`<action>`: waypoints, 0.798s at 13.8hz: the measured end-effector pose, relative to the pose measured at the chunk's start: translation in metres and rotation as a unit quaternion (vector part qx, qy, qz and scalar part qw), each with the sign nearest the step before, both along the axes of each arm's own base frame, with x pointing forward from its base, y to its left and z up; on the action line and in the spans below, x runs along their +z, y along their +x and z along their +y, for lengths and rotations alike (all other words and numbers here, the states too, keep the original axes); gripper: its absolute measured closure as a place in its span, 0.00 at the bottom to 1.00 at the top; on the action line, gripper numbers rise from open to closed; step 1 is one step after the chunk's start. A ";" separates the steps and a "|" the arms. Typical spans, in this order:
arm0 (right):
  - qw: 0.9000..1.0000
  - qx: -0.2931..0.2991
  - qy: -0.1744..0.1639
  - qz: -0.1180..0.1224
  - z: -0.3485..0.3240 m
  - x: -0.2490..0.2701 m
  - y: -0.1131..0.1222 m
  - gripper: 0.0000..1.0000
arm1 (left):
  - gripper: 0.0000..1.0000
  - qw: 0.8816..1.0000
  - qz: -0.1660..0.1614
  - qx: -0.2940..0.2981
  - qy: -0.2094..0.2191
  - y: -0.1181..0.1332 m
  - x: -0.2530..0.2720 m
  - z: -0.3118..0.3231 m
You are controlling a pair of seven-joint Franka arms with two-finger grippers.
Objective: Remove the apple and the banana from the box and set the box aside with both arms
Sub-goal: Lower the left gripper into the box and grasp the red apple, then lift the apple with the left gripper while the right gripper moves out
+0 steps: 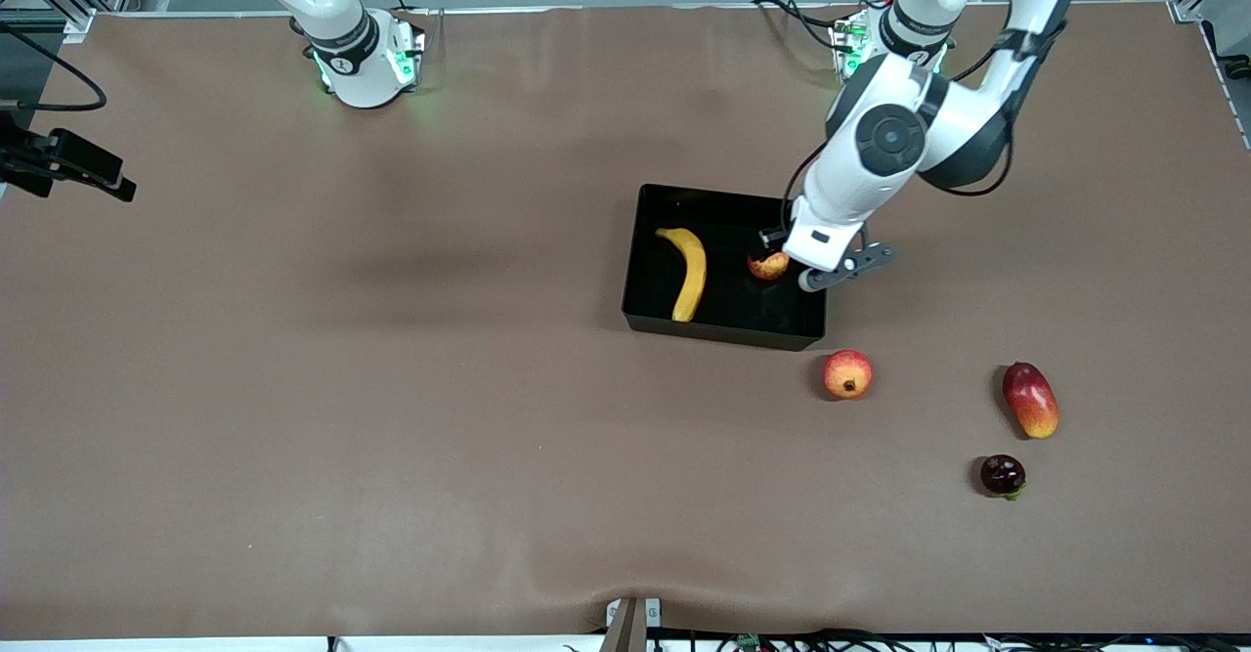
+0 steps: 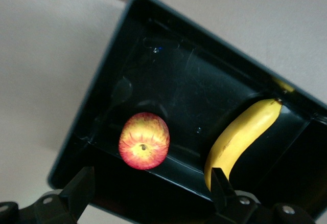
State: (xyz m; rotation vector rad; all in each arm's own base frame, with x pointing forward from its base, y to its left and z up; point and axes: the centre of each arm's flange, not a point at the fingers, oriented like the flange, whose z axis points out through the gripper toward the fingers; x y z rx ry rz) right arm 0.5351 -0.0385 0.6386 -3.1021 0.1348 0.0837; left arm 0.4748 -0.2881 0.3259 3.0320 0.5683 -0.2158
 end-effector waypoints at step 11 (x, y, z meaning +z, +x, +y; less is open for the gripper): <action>1.000 0.000 0.000 0.002 0.000 -0.002 0.000 0.00 | 0.00 1.000 0.027 -0.004 -0.002 -0.021 -0.082 0.002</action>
